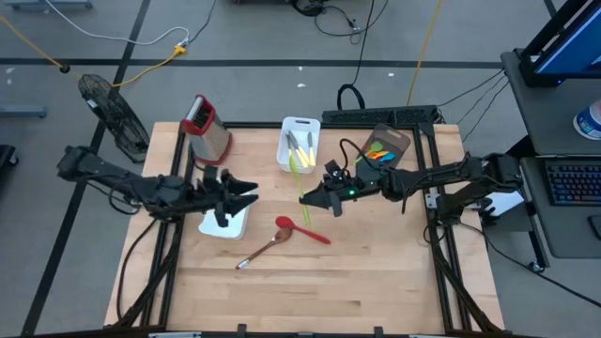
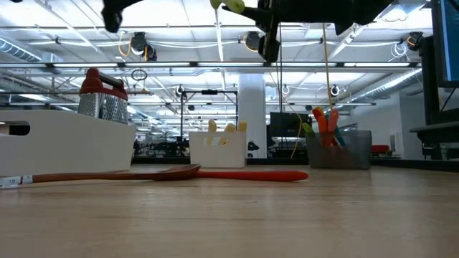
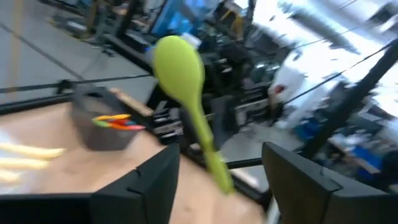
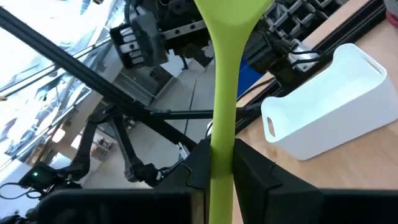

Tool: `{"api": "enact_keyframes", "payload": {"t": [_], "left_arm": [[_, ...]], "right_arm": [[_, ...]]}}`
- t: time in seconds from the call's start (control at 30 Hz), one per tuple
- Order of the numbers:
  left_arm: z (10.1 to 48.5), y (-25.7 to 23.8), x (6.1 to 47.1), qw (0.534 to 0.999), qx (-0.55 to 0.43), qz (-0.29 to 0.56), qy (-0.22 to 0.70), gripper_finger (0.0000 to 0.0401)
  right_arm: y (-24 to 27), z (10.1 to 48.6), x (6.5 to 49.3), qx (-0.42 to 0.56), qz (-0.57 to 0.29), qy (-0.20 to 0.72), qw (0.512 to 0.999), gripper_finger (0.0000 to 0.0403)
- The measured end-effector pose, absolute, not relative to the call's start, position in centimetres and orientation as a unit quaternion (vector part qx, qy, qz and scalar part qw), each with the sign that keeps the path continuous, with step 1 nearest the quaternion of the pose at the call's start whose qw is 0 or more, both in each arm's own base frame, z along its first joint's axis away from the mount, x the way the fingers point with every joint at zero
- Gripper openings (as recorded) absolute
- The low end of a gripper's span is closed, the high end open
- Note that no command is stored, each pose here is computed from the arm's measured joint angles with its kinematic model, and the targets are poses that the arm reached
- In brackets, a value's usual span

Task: Pick & Place Kitchen Items
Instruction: Put the green serving spoon into the bottom white bin

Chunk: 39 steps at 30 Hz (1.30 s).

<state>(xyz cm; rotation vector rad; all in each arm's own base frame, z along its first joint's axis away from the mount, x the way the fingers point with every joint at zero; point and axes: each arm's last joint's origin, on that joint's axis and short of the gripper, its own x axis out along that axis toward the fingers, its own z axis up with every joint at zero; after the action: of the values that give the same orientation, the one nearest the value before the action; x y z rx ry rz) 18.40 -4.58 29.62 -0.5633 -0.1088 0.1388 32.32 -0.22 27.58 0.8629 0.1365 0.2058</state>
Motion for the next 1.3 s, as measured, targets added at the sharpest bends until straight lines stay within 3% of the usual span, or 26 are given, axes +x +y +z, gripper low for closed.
{"api": "enact_keyframes", "payload": {"t": [0.27, 0.67, 1.3], "left_arm": [[28.4, -4.0, 21.9, 0.946, -0.316, 0.029, -0.066, 0.0274], [26.1, -3.5, 25.6, 0.921, -0.379, 0.000, -0.088, 0.0275], [27.4, -3.3, 29.8, 0.935, -0.343, -0.007, -0.090, 0.0273]], "right_arm": [[0.3, 27.9, 32.3, 0.405, 0.124, 0.059, 0.904, 0.0034], [0.3, 28.3, 32.3, 0.417, 0.140, 0.047, 0.897, 0.0034], [0.9, 28.4, 32.3, 0.448, 0.151, 0.053, 0.880, 0.0034]]}}
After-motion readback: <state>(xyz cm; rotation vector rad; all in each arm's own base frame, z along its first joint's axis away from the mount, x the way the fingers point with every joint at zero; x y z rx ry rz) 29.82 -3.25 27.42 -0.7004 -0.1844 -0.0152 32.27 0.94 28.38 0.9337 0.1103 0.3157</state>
